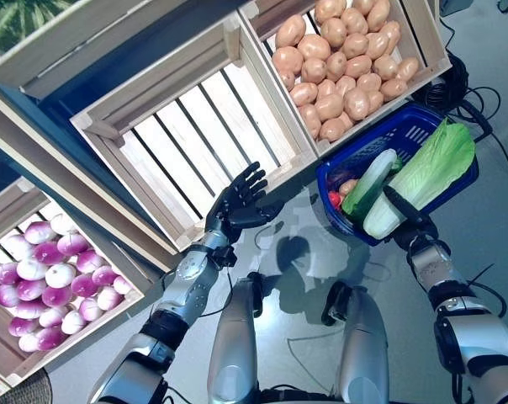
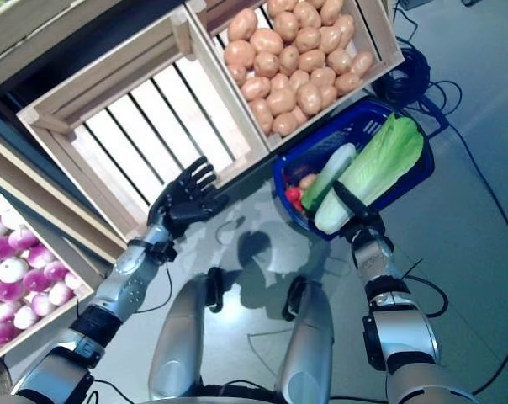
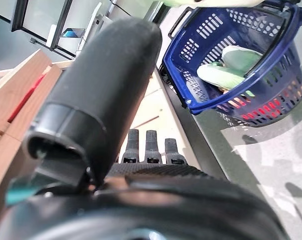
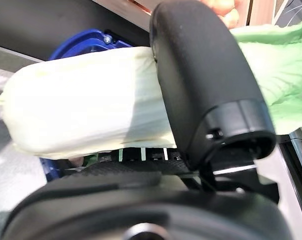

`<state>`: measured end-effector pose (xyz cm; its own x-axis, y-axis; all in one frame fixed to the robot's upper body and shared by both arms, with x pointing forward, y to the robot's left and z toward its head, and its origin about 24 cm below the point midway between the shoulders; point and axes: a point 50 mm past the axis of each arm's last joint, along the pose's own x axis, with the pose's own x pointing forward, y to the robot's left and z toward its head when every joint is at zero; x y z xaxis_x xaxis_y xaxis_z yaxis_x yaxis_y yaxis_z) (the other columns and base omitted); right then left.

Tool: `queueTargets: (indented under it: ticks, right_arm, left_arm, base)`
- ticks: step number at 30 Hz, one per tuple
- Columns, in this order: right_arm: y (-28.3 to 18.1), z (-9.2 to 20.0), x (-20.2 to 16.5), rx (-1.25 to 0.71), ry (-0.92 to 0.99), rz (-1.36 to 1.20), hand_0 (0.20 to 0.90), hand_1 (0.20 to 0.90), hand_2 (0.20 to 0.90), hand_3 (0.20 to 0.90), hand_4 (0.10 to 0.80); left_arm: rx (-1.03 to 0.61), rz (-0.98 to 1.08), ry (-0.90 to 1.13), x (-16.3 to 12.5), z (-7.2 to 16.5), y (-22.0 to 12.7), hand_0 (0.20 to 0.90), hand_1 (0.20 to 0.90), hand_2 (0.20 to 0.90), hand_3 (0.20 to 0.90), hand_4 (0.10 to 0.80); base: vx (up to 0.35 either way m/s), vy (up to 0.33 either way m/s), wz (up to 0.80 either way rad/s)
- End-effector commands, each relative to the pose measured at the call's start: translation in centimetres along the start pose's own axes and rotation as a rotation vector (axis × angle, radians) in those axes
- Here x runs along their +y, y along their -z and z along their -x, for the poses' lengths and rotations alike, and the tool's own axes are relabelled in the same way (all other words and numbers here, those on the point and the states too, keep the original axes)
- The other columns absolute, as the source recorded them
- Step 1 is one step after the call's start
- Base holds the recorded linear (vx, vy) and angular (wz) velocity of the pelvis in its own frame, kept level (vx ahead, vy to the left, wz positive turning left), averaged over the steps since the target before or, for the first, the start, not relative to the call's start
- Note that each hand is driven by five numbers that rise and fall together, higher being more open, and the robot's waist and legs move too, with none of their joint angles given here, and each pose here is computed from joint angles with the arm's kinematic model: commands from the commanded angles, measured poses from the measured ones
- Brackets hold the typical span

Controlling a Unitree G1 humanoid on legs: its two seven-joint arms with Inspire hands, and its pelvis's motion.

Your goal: Put vegetables into the basket

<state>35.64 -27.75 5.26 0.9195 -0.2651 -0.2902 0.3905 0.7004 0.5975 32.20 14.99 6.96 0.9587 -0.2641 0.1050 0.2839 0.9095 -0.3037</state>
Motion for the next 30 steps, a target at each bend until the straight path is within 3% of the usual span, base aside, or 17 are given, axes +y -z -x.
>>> queueTargets:
  ticks: [1,6,7,8,9,20,30]
  right_arm:
    - [-7.1,-0.2,2.2,-0.249,-0.037,0.003,0.300,0.300,0.300,0.300,0.400]
    - [-10.1,0.0,4.2,-0.331,-0.055,0.021,0.300,0.300,0.300,0.300,0.400]
    - [-10.5,0.0,4.6,-0.339,-0.062,0.023,0.328,0.328,0.328,0.328,0.419]
    - [-10.8,0.1,5.0,-0.340,-0.071,0.042,0.811,0.811,0.811,0.811,0.740]
    - [-11.1,0.1,5.3,-0.341,-0.077,0.050,0.900,0.900,0.900,0.900,0.800]
    - [-12.5,0.3,6.4,-0.378,-0.106,0.064,0.900,0.900,0.900,0.900,0.800]
    - [-11.6,0.1,4.4,-0.326,-0.049,0.090,0.900,0.900,0.900,0.900,0.800]
  left_arm:
    - [-0.264,0.036,0.111,-2.3,-1.2,-4.8,0.900,0.900,0.900,0.900,0.800]
    - [-0.269,0.039,0.119,-2.2,-1.2,-5.4,0.900,0.900,0.900,0.900,0.800]
    - [-0.270,0.040,0.121,-2.2,-1.2,-5.5,0.900,0.900,0.900,0.900,0.800]
    - [-0.271,0.043,0.126,-2.3,-1.2,-5.7,0.900,0.900,0.900,0.900,0.800]
    - [-0.270,0.043,0.132,-2.3,-1.2,-5.7,0.900,0.900,0.900,0.900,0.800]
    - [-0.292,0.023,0.201,-3.1,-1.6,-6.9,0.900,0.900,0.900,0.900,0.800]
    - [-0.260,0.047,0.219,-2.9,-1.5,-6.4,0.900,0.900,0.900,0.900,0.800]
  base:
    - [-0.063,-0.037,0.08]
    - [-0.045,-0.058,0.08]
    - [-0.044,-0.049,0.04]
    - [-0.038,-0.044,0.04]
    - [-0.036,-0.054,0.02]
    - [-0.006,-0.022,0.01]
    - [0.010,0.004,0.00]
